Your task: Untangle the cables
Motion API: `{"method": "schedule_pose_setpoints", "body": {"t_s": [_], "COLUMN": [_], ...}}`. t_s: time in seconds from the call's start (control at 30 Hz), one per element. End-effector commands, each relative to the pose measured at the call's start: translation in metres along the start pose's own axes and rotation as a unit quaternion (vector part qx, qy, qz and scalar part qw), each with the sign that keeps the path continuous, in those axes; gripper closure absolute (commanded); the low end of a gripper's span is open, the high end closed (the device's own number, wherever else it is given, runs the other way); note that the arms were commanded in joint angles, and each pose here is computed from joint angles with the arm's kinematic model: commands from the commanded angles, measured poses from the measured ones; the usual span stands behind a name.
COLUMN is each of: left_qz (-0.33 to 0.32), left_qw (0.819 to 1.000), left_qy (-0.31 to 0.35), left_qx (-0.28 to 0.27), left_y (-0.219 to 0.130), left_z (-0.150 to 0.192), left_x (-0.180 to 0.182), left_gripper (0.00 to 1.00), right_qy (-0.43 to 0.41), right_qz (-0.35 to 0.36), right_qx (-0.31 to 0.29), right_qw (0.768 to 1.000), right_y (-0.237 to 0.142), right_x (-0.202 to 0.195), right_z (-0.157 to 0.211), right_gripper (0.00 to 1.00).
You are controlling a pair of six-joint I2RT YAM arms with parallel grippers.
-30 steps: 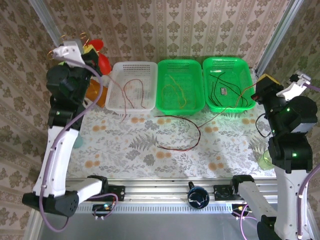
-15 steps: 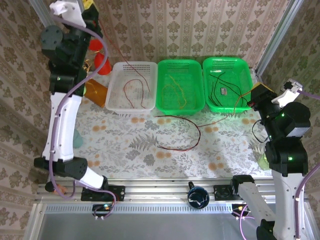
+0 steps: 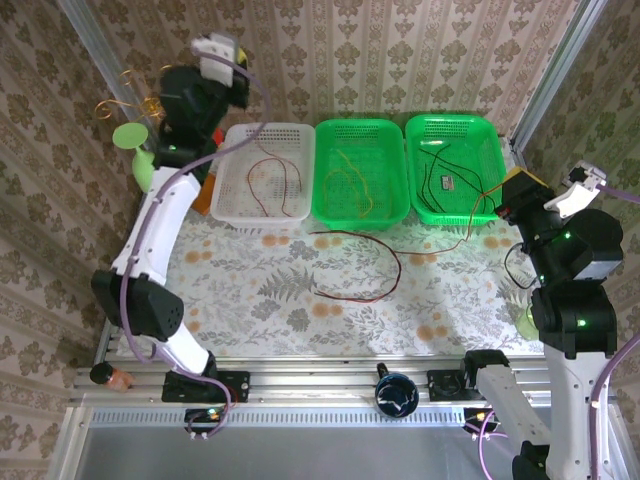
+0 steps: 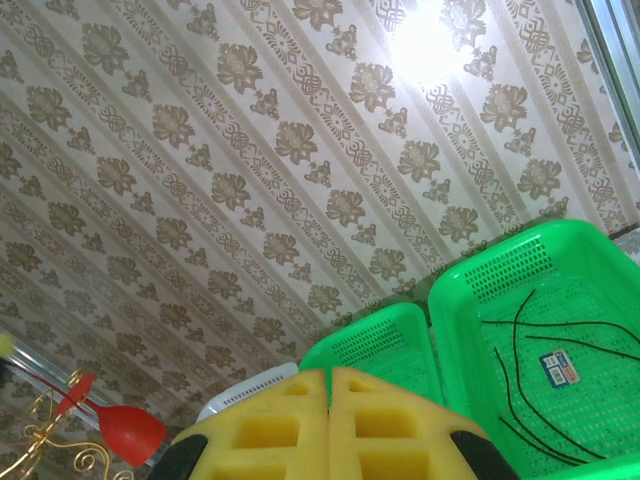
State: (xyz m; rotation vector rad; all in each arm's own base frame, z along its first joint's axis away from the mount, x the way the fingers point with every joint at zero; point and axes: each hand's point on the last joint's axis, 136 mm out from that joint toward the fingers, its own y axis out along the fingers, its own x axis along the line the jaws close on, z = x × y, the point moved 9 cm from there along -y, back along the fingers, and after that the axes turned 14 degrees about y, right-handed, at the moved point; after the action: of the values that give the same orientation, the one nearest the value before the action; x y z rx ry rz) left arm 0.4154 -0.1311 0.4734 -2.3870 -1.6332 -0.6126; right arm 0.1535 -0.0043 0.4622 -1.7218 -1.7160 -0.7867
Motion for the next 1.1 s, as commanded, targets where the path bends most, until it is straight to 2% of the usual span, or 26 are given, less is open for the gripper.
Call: {"method": "schedule_pose_setpoints", "body": {"t_s": [0.0,0.13,0.23,0.37,0.4,0.53,0.7,0.73,0.77,0.83,0.9,0.97,1.07], "left_qz": [0.027,0.068,0.112,0.165,0.176,0.202,0.224,0.222,0.212,0.198,0.185,0.173,0.169], "left_qw": [0.992,0.969,0.948,0.915,0.902,0.866,0.853,0.851,0.854,0.87,0.888,0.902,0.914], "left_qy": [0.033,0.035,0.0,-0.044,-0.054,-0.078,-0.087,-0.082,-0.078,-0.073,-0.066,-0.053,-0.038], "left_qx": [0.118,0.234,0.299,0.366,0.391,0.452,0.464,0.468,0.469,0.446,0.417,0.393,0.367], "left_y": [0.015,0.019,0.021,0.03,0.033,0.044,0.051,0.052,0.052,0.051,0.049,0.045,0.037], "left_z": [0.078,0.161,0.198,0.232,0.241,0.267,0.283,0.282,0.276,0.258,0.232,0.206,0.172], "left_x": [-0.03,-0.069,-0.09,-0.107,-0.11,-0.118,-0.129,-0.126,-0.121,-0.112,-0.103,-0.092,-0.081], "left_gripper": [1.0,1.0,1.0,1.0,1.0,1.0,0.96,0.93,0.85,0.52,0.31,0.2,0.15], "right_qy": [0.003,0.002,0.001,0.004,0.005,0.003,-0.001,-0.001,-0.002,-0.008,-0.011,-0.01,-0.007], "right_qz": [-0.012,-0.014,-0.013,-0.013,-0.014,-0.014,-0.013,-0.013,-0.014,-0.013,-0.011,-0.013,-0.016], "right_qx": [0.006,0.01,0.009,0.014,0.014,0.014,0.014,0.015,0.015,0.015,0.014,0.014,0.017], "right_qw": [1.0,1.0,1.0,1.0,1.0,1.0,1.0,1.0,1.0,1.0,1.0,1.0,1.0], "right_y": [-0.005,-0.004,-0.004,-0.002,-0.003,-0.005,-0.007,-0.008,-0.009,-0.01,-0.009,-0.007,-0.004], "right_x": [0.002,0.004,0.004,0.003,0.004,0.005,0.005,0.006,0.006,0.007,0.007,0.007,0.008], "right_z": [0.001,0.0,0.0,0.001,0.001,0.0,0.0,0.0,-0.001,-0.001,-0.002,-0.002,-0.002], "right_gripper": [1.0,1.0,1.0,1.0,1.0,1.0,1.0,1.0,1.0,1.0,1.0,1.0,1.0]}}
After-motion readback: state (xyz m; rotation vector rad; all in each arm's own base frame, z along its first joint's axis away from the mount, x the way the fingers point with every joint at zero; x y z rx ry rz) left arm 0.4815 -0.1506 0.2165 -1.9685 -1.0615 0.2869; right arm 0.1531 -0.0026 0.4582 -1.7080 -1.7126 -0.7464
